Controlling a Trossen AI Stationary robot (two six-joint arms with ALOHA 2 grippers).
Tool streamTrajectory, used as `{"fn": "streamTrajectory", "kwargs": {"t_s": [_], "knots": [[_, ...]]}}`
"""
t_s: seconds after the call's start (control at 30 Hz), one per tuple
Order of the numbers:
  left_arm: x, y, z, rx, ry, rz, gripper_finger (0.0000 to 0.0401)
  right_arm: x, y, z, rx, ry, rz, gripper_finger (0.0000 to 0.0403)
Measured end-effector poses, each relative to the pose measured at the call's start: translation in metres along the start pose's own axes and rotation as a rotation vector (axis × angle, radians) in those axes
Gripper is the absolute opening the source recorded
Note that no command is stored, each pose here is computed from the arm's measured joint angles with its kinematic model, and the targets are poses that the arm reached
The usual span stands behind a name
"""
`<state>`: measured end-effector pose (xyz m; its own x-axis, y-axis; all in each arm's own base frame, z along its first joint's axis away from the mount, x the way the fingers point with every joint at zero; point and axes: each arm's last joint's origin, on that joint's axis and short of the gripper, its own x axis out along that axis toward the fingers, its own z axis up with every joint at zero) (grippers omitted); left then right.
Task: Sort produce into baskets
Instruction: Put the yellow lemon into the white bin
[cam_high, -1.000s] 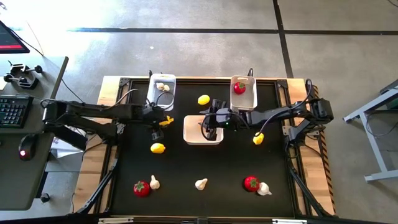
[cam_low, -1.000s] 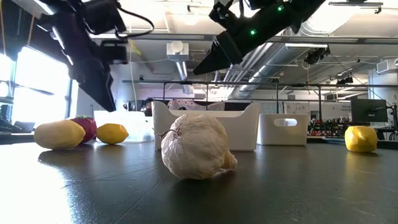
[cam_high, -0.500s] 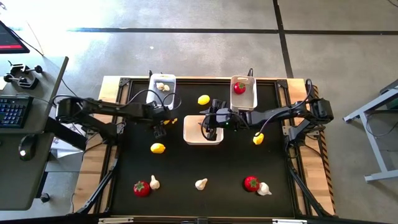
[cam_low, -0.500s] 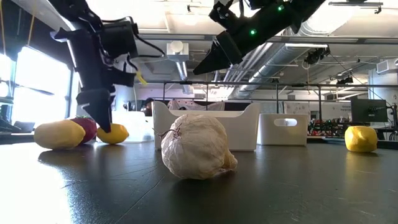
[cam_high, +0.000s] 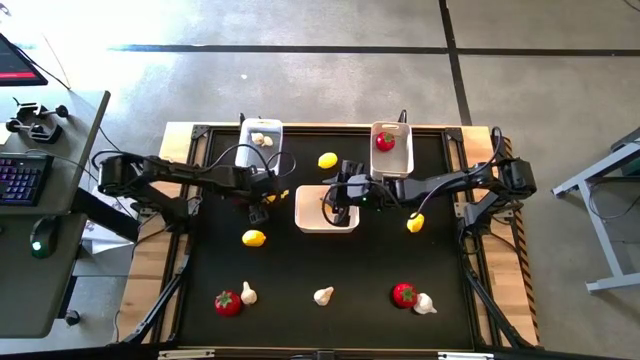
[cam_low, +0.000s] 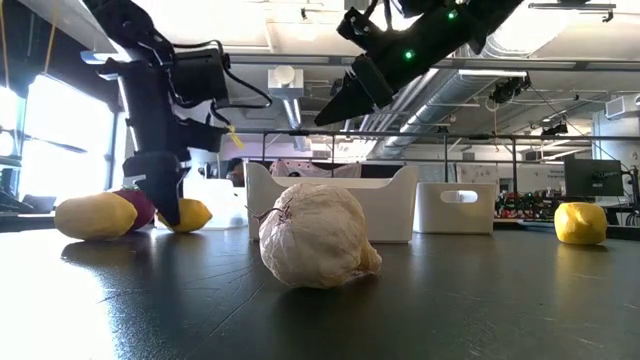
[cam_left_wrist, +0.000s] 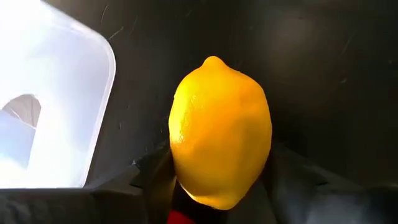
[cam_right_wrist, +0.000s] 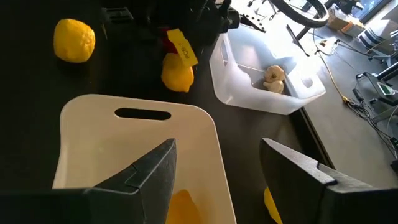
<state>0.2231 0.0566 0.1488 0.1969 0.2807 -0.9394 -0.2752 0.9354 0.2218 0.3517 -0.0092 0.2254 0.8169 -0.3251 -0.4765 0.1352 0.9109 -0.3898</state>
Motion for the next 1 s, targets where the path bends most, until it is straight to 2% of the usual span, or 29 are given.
{"fn": "streamTrajectory", "kwargs": {"t_s": [0.17, 0.4, 0.7, 0.87, 1.0], "knots": [[-0.014, -0.004, 0.01, 0.034, -0.017, -0.006, 0.0151, -0.006, -0.002, 0.003, -0.014, -0.008, -0.004, 0.0222], [-0.052, 0.001, 0.046, 0.105, -0.116, 0.001, 0.015, -0.042, -0.005, 0.008, 0.044, 0.062, -0.12, 0.0222], [-0.098, 0.005, 0.083, 0.107, -0.3, 0.0, 0.015, -0.067, -0.007, -0.008, 0.095, 0.129, -0.235, 0.0222], [-0.107, -0.004, 0.092, 0.085, -0.342, -0.025, 0.0149, -0.072, -0.008, -0.013, 0.1, 0.13, -0.242, 0.0222], [-0.103, -0.016, 0.104, 0.078, -0.323, -0.051, 0.0149, -0.072, -0.009, -0.013, 0.104, 0.124, -0.244, 0.0222]]}}
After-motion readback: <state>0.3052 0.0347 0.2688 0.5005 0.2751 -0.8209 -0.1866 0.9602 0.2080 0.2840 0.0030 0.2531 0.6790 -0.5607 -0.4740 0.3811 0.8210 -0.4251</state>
